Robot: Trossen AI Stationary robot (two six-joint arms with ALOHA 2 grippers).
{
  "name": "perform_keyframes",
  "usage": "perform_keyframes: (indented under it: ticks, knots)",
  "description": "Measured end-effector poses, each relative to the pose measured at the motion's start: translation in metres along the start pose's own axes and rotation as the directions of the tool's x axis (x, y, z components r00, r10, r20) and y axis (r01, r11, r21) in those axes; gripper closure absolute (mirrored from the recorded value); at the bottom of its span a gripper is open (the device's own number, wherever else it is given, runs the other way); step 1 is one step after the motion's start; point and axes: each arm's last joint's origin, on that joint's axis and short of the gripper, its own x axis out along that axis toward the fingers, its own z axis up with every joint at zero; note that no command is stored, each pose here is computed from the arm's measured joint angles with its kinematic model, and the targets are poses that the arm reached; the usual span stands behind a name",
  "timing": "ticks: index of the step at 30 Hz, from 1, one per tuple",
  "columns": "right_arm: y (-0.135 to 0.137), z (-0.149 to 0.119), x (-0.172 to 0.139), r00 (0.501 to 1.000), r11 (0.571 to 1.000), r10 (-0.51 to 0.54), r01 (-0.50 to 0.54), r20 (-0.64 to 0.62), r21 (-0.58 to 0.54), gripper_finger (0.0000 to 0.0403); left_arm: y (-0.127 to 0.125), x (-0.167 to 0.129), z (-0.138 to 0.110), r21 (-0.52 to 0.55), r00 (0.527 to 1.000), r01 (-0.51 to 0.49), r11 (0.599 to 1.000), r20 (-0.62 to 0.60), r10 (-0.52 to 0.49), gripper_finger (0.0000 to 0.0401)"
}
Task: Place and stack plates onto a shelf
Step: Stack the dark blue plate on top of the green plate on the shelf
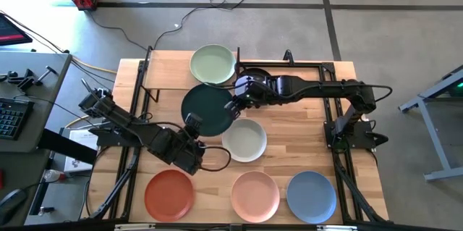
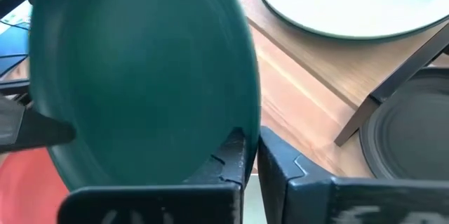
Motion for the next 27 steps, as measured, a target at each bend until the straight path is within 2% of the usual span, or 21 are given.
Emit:
perform_keyframes:
  ticks: [6, 11, 16, 20, 27]
  knots:
    - [0.0, 0.0, 0.0, 1.0, 1.0, 0.001, -0.001, 0.0, 0.006, 0.0401, 0.0, 0.0001, -0.0003, -0.051, 1.0, 0.001, 0.999, -0.003, -0.001, 0.0379]
    - [0.0007, -0.0004, -0.0001, 1.0, 1.0, 0.01, -0.01, -0.006, 0.006, 0.0402, 0.0005, 0.002, -0.0006, -0.129, 0.998, 0.065, 0.989, -0.002, -0.066, 0.0366]
    - [0.0006, -0.0005, -0.0001, 1.0, 1.0, 0.008, -0.008, -0.006, 0.006, 0.0403, 0.003, 0.0058, -0.0016, -0.258, 0.99, 0.135, 0.957, -0.007, -0.142, 0.0337]
    - [0.0005, -0.0005, -0.0001, 1.0, 1.0, 0.007, -0.007, -0.006, 0.006, 0.0403, 0.0035, 0.0063, -0.001, -0.396, 0.989, 0.136, 0.908, -0.001, -0.148, 0.0313]
    - [0.0005, -0.0004, -0.0001, 1.0, 1.0, 0.006, -0.006, -0.005, 0.008, 0.0403, 0.0036, 0.0063, -0.0003, -0.427, 0.989, 0.137, 0.894, 0.005, -0.148, 0.0294]
